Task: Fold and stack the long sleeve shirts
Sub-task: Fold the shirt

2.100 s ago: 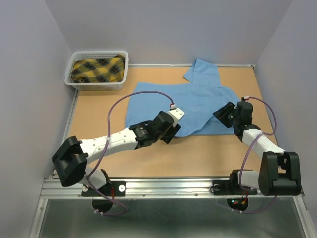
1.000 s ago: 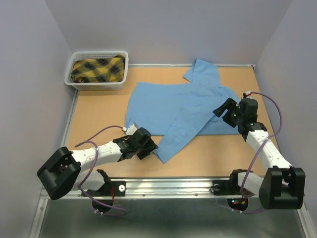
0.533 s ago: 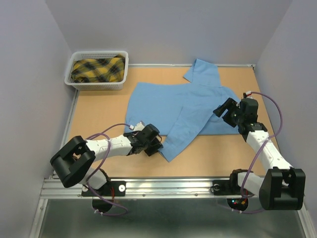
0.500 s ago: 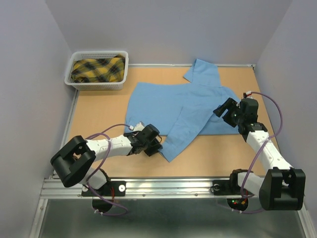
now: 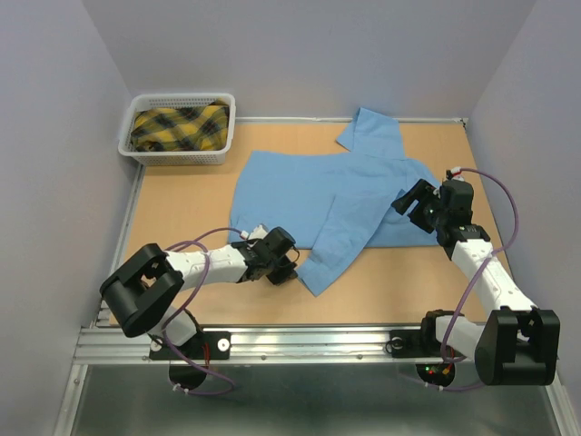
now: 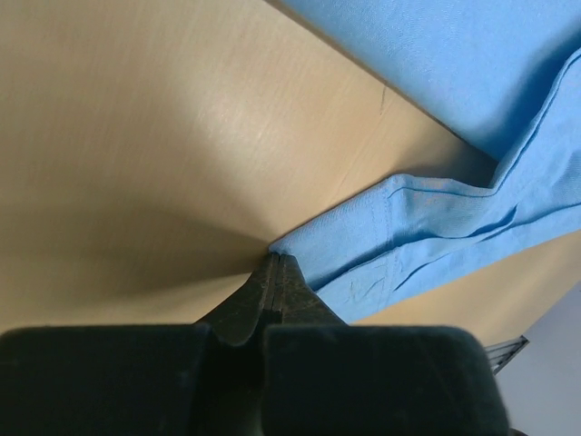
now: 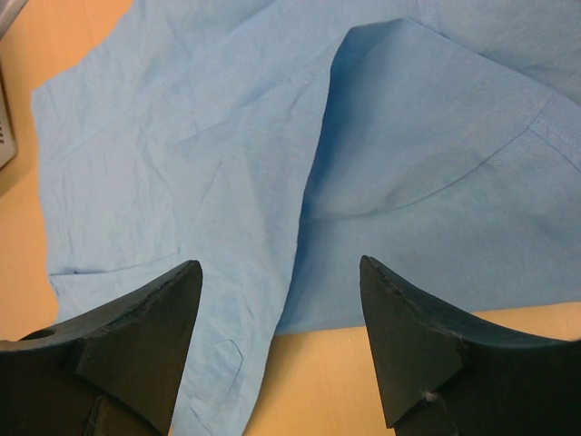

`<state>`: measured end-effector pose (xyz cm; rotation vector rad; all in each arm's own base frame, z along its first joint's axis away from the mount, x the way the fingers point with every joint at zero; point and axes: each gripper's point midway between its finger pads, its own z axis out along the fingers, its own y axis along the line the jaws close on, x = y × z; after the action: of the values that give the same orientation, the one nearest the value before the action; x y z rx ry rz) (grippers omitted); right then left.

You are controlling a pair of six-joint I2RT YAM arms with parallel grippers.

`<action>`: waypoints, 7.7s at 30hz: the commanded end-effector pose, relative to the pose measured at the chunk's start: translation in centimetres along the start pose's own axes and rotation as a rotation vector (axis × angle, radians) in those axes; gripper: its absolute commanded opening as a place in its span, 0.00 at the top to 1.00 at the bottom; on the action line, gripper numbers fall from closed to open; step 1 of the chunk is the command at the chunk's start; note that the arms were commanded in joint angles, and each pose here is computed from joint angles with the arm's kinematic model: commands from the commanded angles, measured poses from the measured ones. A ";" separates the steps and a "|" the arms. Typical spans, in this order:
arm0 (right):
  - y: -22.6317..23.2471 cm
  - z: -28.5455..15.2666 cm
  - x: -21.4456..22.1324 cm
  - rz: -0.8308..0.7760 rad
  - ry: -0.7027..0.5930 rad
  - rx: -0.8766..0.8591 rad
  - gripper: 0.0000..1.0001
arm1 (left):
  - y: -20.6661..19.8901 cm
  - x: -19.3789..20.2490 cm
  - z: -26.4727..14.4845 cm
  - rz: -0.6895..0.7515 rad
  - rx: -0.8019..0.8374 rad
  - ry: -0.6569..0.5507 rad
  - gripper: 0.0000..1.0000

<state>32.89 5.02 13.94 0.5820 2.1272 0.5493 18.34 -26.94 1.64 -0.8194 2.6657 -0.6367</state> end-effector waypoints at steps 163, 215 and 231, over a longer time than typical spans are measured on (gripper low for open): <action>12.9 -1.2 11.9 0.315 0.184 -0.132 0.28 | -6.5 -13.4 -10.0 -0.086 0.476 -0.661 1.00; -3.1 6.8 -2.7 0.378 -0.059 0.064 0.47 | -21.6 -17.2 -13.3 0.827 0.634 -0.760 1.00; -3.2 6.1 -1.1 0.353 -0.026 0.044 0.48 | -7.3 -16.5 -7.1 0.420 0.351 -0.671 1.00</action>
<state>37.53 2.93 8.07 1.0590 2.0673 0.6627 31.98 -22.21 12.97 -0.1185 1.9861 -0.5925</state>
